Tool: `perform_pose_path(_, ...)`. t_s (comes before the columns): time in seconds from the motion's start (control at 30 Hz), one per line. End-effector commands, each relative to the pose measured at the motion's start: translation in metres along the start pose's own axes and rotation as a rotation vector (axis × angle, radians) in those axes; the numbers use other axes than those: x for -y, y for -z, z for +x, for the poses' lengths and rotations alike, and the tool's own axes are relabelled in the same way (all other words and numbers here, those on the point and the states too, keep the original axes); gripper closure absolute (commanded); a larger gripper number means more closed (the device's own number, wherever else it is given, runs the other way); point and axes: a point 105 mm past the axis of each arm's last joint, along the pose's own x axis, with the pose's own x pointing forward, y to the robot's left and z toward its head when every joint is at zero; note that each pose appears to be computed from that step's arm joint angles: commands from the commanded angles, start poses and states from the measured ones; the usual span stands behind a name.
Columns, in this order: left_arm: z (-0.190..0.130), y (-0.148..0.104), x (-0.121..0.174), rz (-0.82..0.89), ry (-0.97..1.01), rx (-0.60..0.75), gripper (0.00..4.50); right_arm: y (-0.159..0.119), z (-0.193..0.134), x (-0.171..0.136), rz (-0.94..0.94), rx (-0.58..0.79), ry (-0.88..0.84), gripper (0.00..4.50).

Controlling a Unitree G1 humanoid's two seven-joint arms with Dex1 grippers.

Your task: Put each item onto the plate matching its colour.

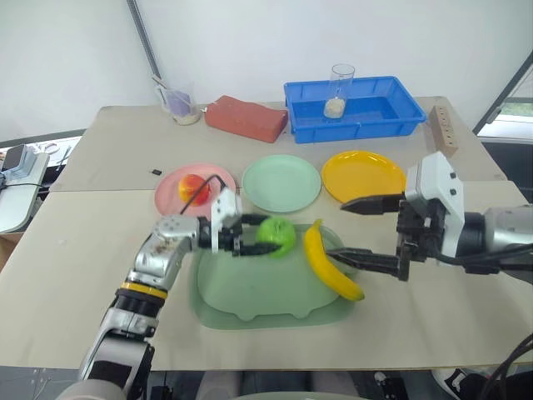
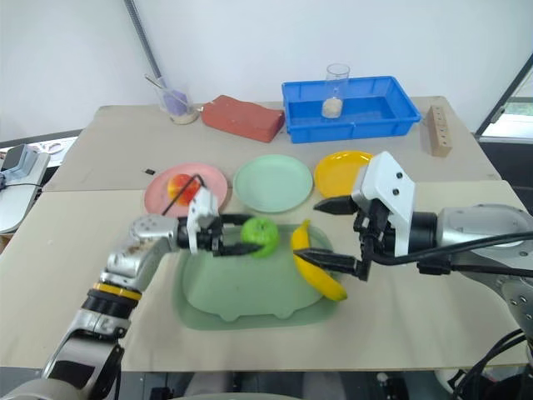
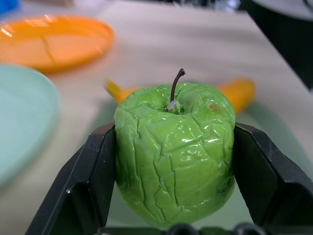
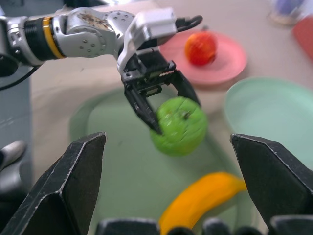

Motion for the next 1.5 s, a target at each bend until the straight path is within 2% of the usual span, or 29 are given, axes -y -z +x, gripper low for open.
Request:
perform_pose_path(0.03, 0.004, -0.033, -0.040, 0.041, -0.232, 0.115, 1.57, -0.016, 0.007, 0.022, -0.037, 0.062, 0.146, 0.00)
perform_pose_path(0.23, 0.034, -0.024, -0.082, 0.044, -0.523, 0.130, 1.57, -0.024, 0.028, 0.042, -0.029, 0.098, 0.291, 0.00)
perform_pose_path(0.4, 0.060, 0.003, -0.080, -0.001, -0.541, 0.078, 1.57, -0.015, 0.031, 0.049, -0.030, 0.061, 0.355, 0.00)
perform_pose_path(0.5, 0.064, 0.019, -0.077, -0.003, -0.550, 0.030, 1.57, -0.006, 0.026, 0.054, -0.029, 0.024, 0.390, 0.00)
perform_pose_path(0.57, 0.064, 0.023, -0.078, 0.017, -0.559, 0.005, 0.57, -0.003, 0.024, 0.055, -0.029, 0.016, 0.400, 0.00)
perform_pose_path(0.6, 0.064, 0.024, -0.078, 0.026, -0.555, -0.002, 0.28, -0.003, 0.024, 0.055, -0.027, 0.015, 0.404, 0.00)
perform_pose_path(0.63, 0.064, 0.025, -0.077, 0.034, -0.550, -0.009, 0.08, -0.002, 0.023, 0.056, -0.024, 0.015, 0.407, 0.00)
perform_pose_path(0.83, 0.061, 0.022, -0.078, 0.044, -0.537, -0.002, 0.08, -0.002, 0.022, 0.054, -0.016, 0.022, 0.411, 0.00)
perform_pose_path(1.03, 0.044, -0.006, -0.082, 0.074, -0.515, 0.075, 0.08, 0.003, 0.017, 0.055, -0.003, 0.006, 0.406, 0.00)
perform_pose_path(1.13, 0.028, -0.034, -0.067, 0.119, -0.406, 0.135, 0.08, 0.013, 0.013, 0.052, 0.042, -0.028, 0.367, 0.00)
perform_pose_path(1.23, 0.010, -0.053, -0.033, 0.166, -0.191, 0.144, 0.08, 0.027, 0.010, 0.039, 0.069, -0.102, 0.276, 0.00)
perform_pose_path(1.4, -0.043, -0.048, 0.016, 0.264, 0.132, -0.066, 0.08, 0.060, 0.011, 0.012, 0.141, -0.233, 0.123, 0.00)
perform_pose_path(1.5, -0.063, -0.046, 0.032, 0.315, 0.221, -0.140, 0.08, 0.073, 0.018, 0.004, 0.193, -0.254, 0.101, 0.00)
